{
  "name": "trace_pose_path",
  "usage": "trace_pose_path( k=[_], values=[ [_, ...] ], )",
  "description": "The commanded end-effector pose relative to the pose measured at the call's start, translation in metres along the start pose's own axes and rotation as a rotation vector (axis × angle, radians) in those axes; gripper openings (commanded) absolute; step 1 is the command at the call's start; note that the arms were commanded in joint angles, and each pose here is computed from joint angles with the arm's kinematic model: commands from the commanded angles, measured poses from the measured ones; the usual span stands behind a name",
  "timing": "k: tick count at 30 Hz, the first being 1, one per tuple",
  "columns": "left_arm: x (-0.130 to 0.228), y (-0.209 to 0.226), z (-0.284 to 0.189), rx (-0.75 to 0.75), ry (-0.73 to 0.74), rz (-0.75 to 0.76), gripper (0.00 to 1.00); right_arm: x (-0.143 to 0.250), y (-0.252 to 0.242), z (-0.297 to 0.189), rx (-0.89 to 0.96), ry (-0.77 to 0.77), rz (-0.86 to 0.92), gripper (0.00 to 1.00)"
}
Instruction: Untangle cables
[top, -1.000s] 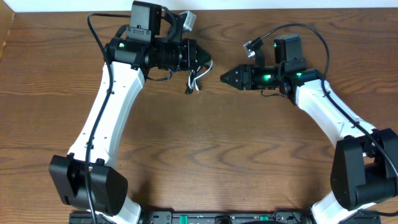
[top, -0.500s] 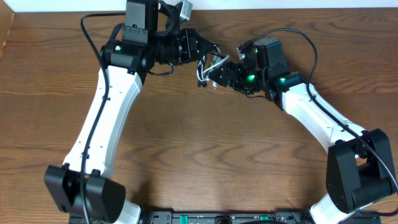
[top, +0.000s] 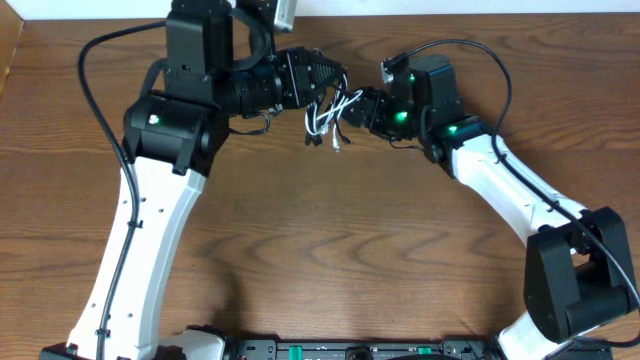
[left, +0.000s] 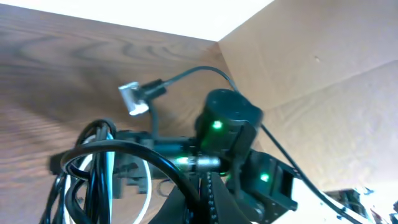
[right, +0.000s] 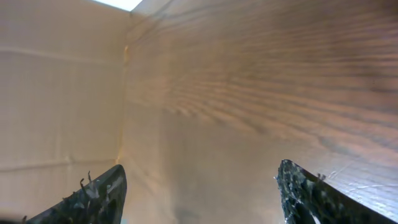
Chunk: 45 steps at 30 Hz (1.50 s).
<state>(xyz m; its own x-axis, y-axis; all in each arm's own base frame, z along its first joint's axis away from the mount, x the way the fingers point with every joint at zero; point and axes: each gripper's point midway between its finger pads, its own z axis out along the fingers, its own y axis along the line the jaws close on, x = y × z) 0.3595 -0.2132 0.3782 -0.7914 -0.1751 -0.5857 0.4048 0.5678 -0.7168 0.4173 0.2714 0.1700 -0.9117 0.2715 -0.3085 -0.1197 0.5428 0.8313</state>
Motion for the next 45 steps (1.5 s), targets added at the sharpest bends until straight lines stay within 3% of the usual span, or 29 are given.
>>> trace_pose_path(
  k=[1, 8, 15, 22, 27, 35, 40, 45],
  values=[
    [-0.013, 0.01, -0.003, -0.077, -0.059, 0.008, 0.07, 0.001, 0.011, -0.018, -0.116, 0.073, -0.042, 0.72],
    [-0.018, 0.018, -0.004, -0.122, -0.089, 0.009, 0.08, -0.003, 0.016, -0.043, -0.252, 0.132, -0.124, 0.72],
    [-0.018, 0.016, -0.004, -0.115, -0.092, -0.04, 0.07, 0.009, 0.03, -0.04, -0.302, 0.17, -0.181, 0.73],
    [-0.007, -0.001, 0.007, -0.08, -0.06, -0.026, 0.08, 0.005, 0.024, -0.018, -0.17, 0.1, -0.019, 0.73],
    [0.001, -0.011, 0.015, -0.066, -0.038, -0.011, 0.07, 0.0, 0.04, -0.01, -0.19, 0.056, 0.003, 0.71],
    [0.004, -0.022, 0.02, -0.038, -0.035, -0.005, 0.07, -0.01, 0.02, -0.004, -0.072, -0.031, 0.066, 0.64],
    [-0.008, -0.035, 0.014, -0.002, -0.088, 0.027, 0.07, -0.004, -0.026, -0.005, 0.141, -0.057, 0.098, 0.55],
    [-0.021, -0.051, 0.001, 0.035, -0.152, 0.079, 0.08, 0.011, -0.065, -0.014, 0.327, -0.033, 0.101, 0.52]
  ],
)
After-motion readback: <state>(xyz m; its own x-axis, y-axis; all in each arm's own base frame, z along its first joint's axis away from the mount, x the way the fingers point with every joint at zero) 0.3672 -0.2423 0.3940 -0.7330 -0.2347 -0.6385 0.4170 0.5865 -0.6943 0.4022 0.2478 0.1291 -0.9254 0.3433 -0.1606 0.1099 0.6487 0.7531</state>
